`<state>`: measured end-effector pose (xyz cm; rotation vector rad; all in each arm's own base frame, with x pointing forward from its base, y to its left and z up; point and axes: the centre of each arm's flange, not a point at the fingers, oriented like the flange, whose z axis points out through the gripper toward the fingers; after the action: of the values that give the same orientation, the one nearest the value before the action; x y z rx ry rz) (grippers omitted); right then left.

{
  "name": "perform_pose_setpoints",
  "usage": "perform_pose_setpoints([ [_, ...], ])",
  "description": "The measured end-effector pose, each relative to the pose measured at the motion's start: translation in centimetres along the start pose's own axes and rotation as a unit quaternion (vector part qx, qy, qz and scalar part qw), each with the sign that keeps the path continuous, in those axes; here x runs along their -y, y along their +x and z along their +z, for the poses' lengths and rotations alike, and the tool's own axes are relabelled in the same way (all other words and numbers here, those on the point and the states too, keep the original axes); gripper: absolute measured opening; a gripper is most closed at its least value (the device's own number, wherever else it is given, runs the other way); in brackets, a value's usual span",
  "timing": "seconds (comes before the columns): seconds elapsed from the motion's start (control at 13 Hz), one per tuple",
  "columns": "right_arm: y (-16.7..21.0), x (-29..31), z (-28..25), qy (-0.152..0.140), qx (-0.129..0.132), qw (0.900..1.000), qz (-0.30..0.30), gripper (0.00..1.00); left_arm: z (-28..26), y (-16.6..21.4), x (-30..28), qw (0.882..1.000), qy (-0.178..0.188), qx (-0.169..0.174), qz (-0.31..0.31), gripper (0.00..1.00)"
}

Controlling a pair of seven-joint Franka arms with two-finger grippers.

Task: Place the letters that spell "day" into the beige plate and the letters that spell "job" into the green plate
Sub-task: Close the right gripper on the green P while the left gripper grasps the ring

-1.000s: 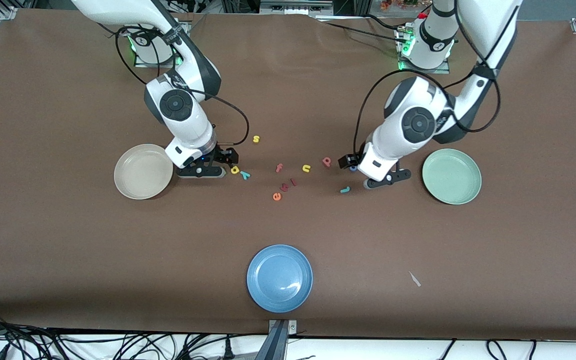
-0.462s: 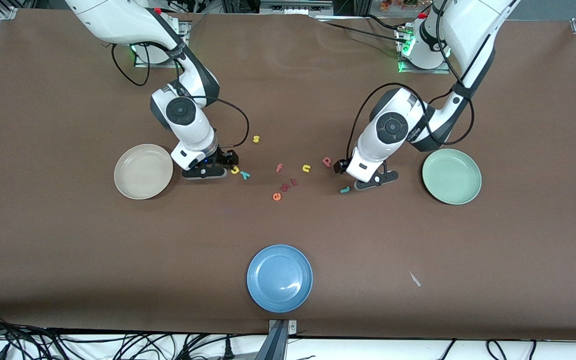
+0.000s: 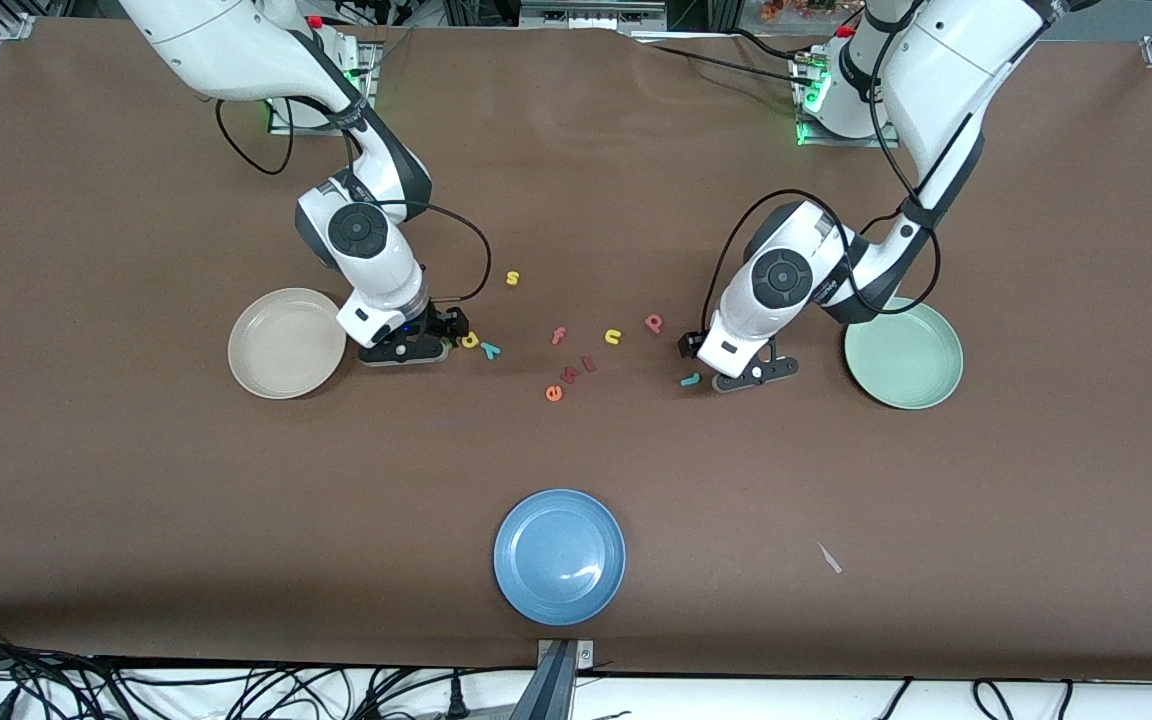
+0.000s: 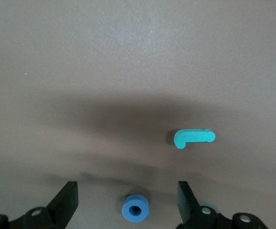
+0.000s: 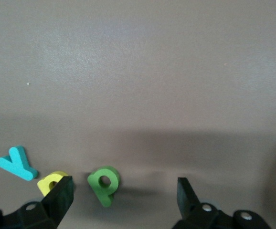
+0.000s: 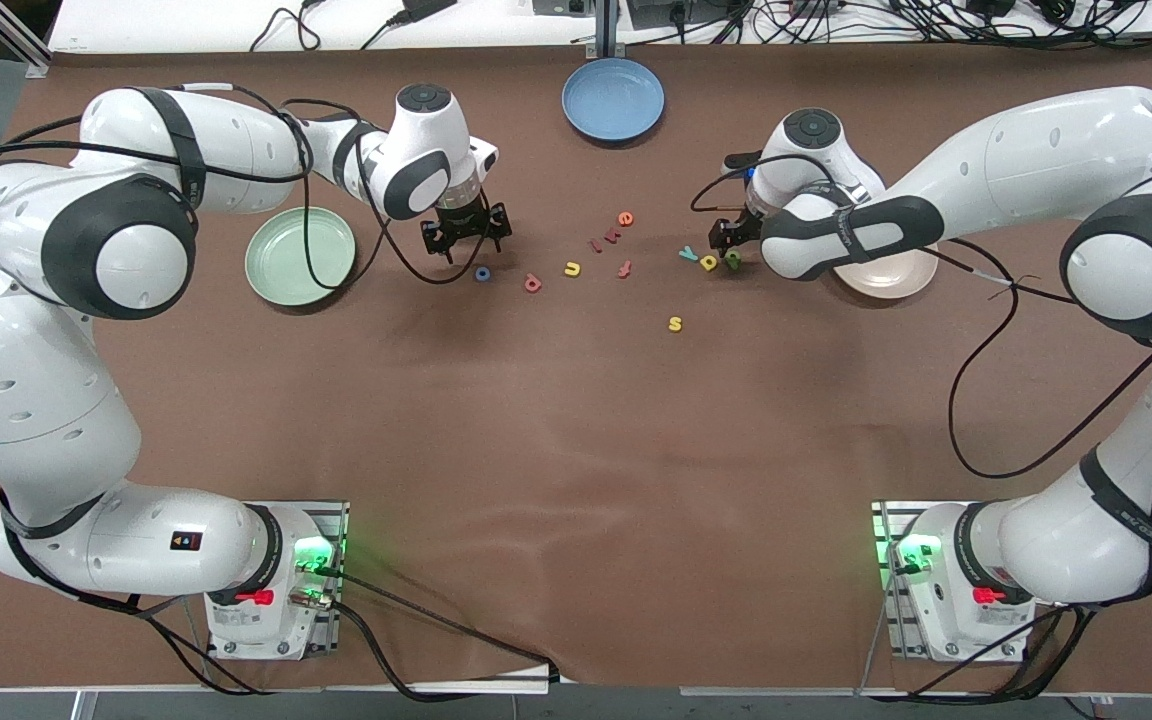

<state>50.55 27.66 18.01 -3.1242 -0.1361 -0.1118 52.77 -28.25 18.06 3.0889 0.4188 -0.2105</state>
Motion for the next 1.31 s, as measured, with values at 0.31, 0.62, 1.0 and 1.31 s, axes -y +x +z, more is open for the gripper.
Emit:
perform_pose_setpoints([
  [0.31, -0.3, 0.1, 1.1, 0.004, 0.002, 1.000, -0.003, 0.92, 1.3, -0.6, -0.3, 1.000, 0.003, 0.011, 0.005, 0.71],
  [0.62, -0.2, 0.1, 1.2, 0.004, -0.002, 1.000, -0.008, 0.77, 1.3, -0.7, -0.6, 1.000, 0.001, 0.011, 0.006, 0.59],
  [1.0, -0.1, 0.4, 0.9, 0.007, -0.007, 1.000, -0.011, 0.49, 1.3, -0.7, -0.7, 1.000, 0.004, 0.013, 0.007, 0.54],
  [1.31, -0.1, 0.5, 0.8, 0.007, -0.008, 1.000, -0.011, 0.43, 1.1, -0.9, -0.9, 1.000, 0.008, 0.017, 0.009, 0.31],
])
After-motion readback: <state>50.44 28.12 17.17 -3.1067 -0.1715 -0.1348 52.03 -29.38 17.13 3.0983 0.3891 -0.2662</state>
